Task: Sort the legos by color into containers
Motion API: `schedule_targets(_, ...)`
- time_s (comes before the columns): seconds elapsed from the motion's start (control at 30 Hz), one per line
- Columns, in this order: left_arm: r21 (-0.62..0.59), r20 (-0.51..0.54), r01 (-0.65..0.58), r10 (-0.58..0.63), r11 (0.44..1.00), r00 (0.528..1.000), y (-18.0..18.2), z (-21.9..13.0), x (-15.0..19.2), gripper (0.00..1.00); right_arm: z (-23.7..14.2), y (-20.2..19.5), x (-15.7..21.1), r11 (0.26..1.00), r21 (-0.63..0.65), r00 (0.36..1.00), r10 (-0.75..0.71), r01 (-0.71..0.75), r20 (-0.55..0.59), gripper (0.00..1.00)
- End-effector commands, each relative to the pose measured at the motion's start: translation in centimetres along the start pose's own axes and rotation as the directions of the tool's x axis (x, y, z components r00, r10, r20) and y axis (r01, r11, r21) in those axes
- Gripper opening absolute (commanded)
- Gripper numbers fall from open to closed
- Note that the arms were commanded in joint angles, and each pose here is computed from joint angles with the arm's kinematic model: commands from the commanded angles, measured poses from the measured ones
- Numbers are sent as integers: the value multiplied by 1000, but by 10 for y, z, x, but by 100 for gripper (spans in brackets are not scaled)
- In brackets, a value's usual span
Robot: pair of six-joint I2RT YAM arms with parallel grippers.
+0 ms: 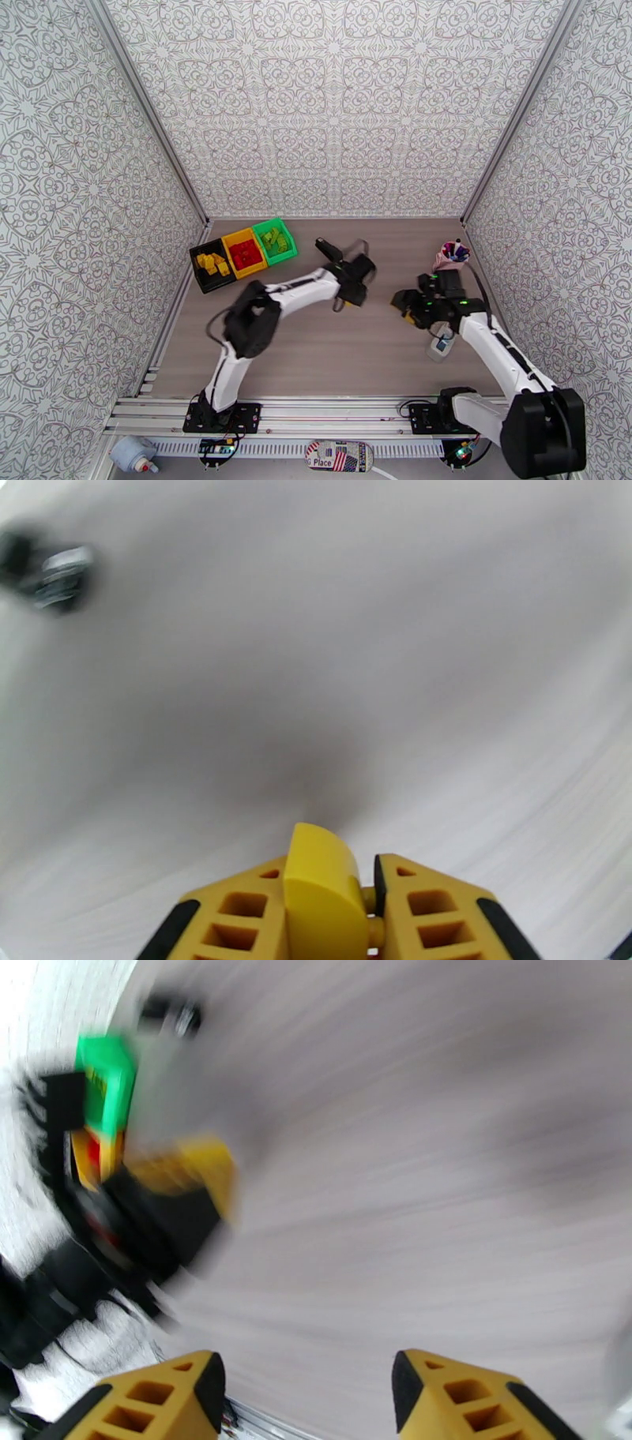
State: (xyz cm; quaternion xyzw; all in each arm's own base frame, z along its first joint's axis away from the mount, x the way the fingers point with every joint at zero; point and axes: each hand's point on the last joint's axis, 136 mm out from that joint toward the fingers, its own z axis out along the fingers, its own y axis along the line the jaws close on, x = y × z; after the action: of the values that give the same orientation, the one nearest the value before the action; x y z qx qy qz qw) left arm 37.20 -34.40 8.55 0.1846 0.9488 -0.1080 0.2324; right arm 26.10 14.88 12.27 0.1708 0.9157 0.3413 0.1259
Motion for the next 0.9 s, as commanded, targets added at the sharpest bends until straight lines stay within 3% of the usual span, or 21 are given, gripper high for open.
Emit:
schedule_targets(0.0,52,102,199,-204,979,974,50,-35,-24,24,23,51,1,996,-22,996,-83,83,22,61)
schedule_targets(0.17,-33,176,415,-403,909,898,155,-74,-8,23,73,131,45,955,-65,950,-294,288,-104,59)
schedule_targets(0.3,-100,253,580,-543,809,801,234,-112,13,23,110,189,78,907,-134,889,-418,398,-185,58)
schedule_targets(0.5,-122,377,769,-687,628,621,335,-165,46,25,146,231,102,867,-168,829,-497,468,-255,56)
schedule_targets(0.6,-119,413,810,-713,575,567,373,-182,53,25,150,236,102,865,-170,825,-502,473,-259,56)
schedule_targets(0.73,-116,421,832,-732,542,535,410,-189,51,25,146,234,98,858,-153,821,-513,490,-251,56)
schedule_targets(0.87,-151,403,824,-727,546,556,436,-184,38,25,141,227,93,861,-129,826,-509,493,-243,56)
